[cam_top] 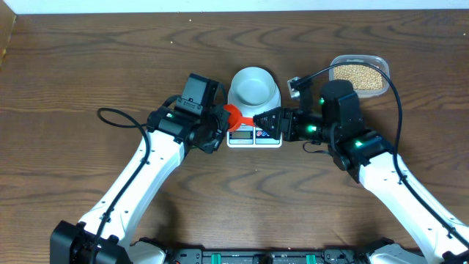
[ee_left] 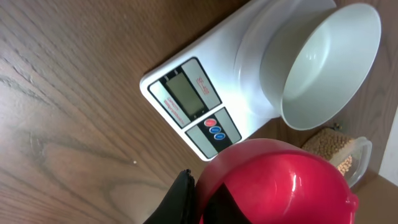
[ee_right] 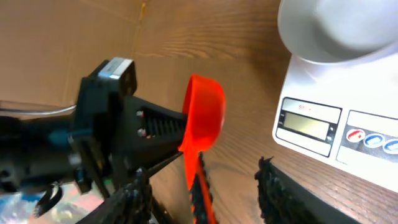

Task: Scoop item into bowl and weigh 50g on scale
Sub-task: 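Reach the right gripper toward the scoop handle above the scale, then grasp the scoop handle with the right gripper, release left gripper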

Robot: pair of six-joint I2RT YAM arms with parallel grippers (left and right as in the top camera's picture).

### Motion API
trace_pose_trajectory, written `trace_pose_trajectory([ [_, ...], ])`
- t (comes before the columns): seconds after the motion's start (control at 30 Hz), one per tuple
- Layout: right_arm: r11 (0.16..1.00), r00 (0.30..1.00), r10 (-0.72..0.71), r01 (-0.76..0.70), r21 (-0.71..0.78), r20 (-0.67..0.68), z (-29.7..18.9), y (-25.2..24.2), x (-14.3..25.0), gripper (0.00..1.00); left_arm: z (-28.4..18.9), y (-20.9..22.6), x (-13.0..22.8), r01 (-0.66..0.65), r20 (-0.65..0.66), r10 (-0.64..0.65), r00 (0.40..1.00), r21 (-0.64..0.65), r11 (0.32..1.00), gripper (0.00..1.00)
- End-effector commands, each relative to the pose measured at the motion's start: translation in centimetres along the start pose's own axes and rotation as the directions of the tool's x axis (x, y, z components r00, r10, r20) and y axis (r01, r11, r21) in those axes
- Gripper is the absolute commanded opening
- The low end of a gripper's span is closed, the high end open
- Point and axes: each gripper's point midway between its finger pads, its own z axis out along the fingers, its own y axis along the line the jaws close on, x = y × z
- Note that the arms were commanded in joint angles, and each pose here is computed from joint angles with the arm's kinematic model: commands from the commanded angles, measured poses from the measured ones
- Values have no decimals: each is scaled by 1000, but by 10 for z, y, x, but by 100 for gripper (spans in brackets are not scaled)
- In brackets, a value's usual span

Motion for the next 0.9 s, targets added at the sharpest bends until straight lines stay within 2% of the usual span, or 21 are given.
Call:
trace_pose_trajectory([
  [0.0,1000,1000,-15,14,18,23,3,4,-6,51,1,1,6,39,-15,-39,999,-4,999,7],
  [0.2,1000,1000,-14,13,23,21,6,6,-3,47,2,-1,15,42,-26,-42,999,-1,999,7],
  [0.87,999,1000,-10,10,37,11,10,7,3,17,3,-1,21,25,-33,-25,999,-3,1000,7],
])
